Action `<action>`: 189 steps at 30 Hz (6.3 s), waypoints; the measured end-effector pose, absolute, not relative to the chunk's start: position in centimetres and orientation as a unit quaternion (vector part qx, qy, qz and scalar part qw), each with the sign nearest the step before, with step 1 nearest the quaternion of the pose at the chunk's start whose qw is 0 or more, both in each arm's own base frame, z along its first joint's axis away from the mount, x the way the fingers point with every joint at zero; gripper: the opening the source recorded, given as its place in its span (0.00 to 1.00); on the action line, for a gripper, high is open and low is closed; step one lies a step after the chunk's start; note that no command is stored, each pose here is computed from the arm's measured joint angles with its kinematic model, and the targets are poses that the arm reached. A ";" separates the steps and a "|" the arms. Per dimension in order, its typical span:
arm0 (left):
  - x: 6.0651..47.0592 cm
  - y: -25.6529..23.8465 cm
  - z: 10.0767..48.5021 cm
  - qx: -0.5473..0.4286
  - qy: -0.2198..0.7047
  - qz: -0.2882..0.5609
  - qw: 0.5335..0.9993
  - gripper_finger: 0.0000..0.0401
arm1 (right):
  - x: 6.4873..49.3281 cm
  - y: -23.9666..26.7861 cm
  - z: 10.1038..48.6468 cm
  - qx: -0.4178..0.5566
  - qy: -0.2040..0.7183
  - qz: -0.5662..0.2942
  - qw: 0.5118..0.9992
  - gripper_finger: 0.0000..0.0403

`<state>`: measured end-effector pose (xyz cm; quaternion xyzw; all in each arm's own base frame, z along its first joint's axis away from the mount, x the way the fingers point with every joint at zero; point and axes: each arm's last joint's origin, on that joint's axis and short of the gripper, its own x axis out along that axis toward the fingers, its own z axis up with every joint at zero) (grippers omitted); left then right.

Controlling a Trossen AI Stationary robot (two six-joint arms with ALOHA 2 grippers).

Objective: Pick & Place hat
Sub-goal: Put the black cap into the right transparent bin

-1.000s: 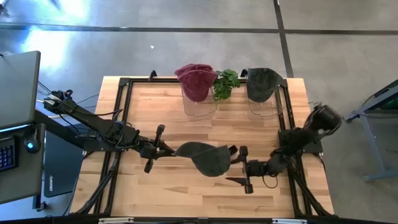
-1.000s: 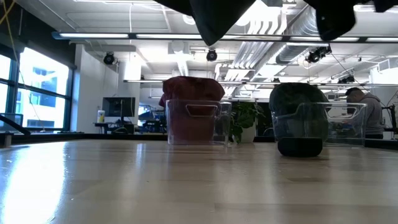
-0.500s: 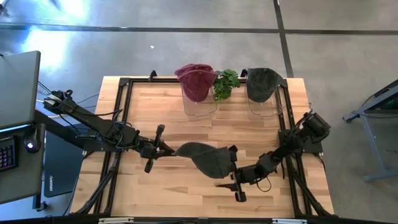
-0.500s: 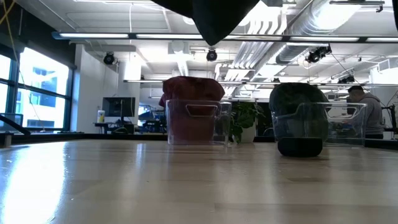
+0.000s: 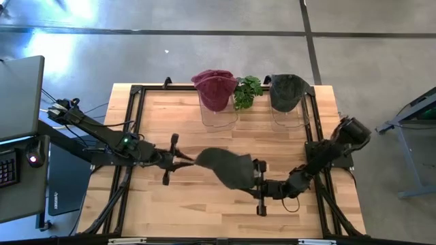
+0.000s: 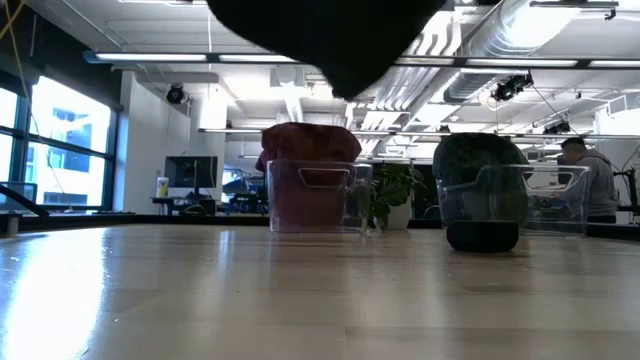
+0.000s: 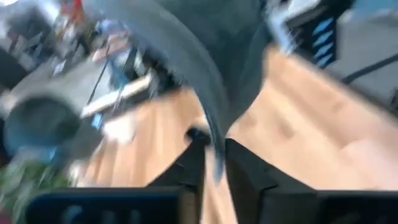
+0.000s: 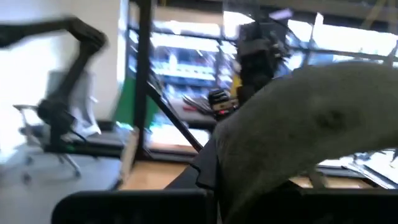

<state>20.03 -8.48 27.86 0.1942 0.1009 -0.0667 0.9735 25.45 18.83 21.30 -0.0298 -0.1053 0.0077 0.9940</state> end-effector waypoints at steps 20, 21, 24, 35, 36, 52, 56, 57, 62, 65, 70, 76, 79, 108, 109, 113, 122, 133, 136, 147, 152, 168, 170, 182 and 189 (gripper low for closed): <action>18.0 -6.7 23.8 0.125 0.316 0.100 0.935 0.51 | 19.4 1.1 35.6 0.143 0.418 -0.118 0.889 0.01; 18.0 -6.7 23.8 0.124 0.316 0.100 0.935 0.51 | 19.1 -0.2 35.8 0.150 0.455 -0.134 0.867 0.01; 18.0 -6.7 23.8 0.124 0.315 0.100 0.936 0.51 | 18.6 -3.1 35.9 0.128 0.565 -0.177 0.795 0.01; 18.2 -6.9 24.1 0.138 0.300 0.090 0.940 0.51 | 24.3 -9.0 36.9 -0.110 0.680 -0.153 0.708 0.01; 18.2 -6.9 24.1 0.138 0.300 0.089 0.940 0.51 | 24.9 -9.3 37.0 -0.147 0.686 -0.148 0.697 0.01; 18.2 -6.9 24.0 0.133 0.306 0.075 0.940 0.51 | 24.2 -12.5 39.4 -0.360 0.734 -0.146 0.557 0.02; 18.2 -7.0 24.0 0.131 0.307 0.068 0.940 0.51 | 24.0 -12.3 38.0 -0.344 0.744 -0.132 0.557 0.01; 18.2 -7.0 24.0 0.131 0.307 0.069 0.940 0.51 | 24.0 -12.3 37.7 -0.339 0.747 -0.133 0.557 0.01; 18.2 -7.0 24.0 0.126 0.308 0.066 0.941 0.51 | 24.0 -12.5 36.0 -0.290 0.756 -0.135 0.571 0.01; 18.1 -7.0 23.9 0.118 0.312 0.062 0.941 0.51 | 23.8 -12.7 35.0 -0.264 0.765 -0.152 0.568 0.01; 18.1 -7.0 23.8 0.121 0.317 0.062 0.939 0.51 | 23.3 -12.5 35.6 -0.246 0.752 -0.175 0.585 0.01; 18.1 -7.0 23.8 0.121 0.318 0.062 0.938 0.51 | 23.6 -12.0 38.0 -0.209 0.706 -0.191 0.649 0.01; 18.1 -7.0 23.8 0.122 0.316 0.066 0.938 0.51 | 23.5 -12.0 38.8 -0.194 0.690 -0.224 0.660 0.01; 18.8 -6.8 25.1 0.213 0.248 0.122 0.937 0.51 | 17.4 -12.2 35.8 -0.022 0.695 -0.252 0.673 0.00; 18.9 -6.9 25.2 0.215 0.245 0.121 0.938 0.51 | 17.5 -12.1 36.3 -0.008 0.682 -0.253 0.686 0.00; 19.0 -6.9 25.3 0.218 0.239 0.124 0.938 0.51 | 17.6 -11.8 37.9 0.047 0.639 -0.256 0.724 0.00; 18.9 -6.8 25.3 0.231 0.241 0.129 0.934 0.51 | 16.8 -13.1 36.1 0.033 0.677 -0.285 0.678 0.00; 18.9 -6.8 25.3 0.233 0.241 0.130 0.933 0.51 | 15.3 -14.5 33.3 -0.094 0.771 -0.310 0.548 0.00; 18.9 -6.8 25.4 0.240 0.241 0.138 0.930 0.51 | 15.7 -14.3 33.9 -0.119 0.769 -0.298 0.553 0.00; 18.9 -6.8 25.4 0.239 0.240 0.138 0.931 0.51 | 17.7 -14.0 32.6 -0.215 0.758 -0.184 0.588 0.00; 18.9 -6.8 25.4 0.233 0.240 0.139 0.932 0.51 | 18.2 -14.6 30.4 -0.238 0.756 -0.175 0.584 0.01; 18.9 -6.8 25.4 0.231 0.239 0.139 0.933 0.51 | 19.2 -17.5 24.5 -0.370 0.721 -0.214 0.546 0.01; 18.9 -6.8 25.4 0.231 0.239 0.139 0.933 0.51 | 19.5 -17.8 24.9 -0.384 0.715 -0.222 0.540 0.01; 18.9 -6.8 25.4 0.231 0.240 0.138 0.933 0.51 | 18.8 -18.7 25.1 -0.347 0.703 -0.278 0.555 0.33; 18.9 -6.8 25.4 0.231 0.240 0.137 0.933 0.51 | 19.6 -15.0 25.4 -0.370 0.720 -0.275 0.519 0.56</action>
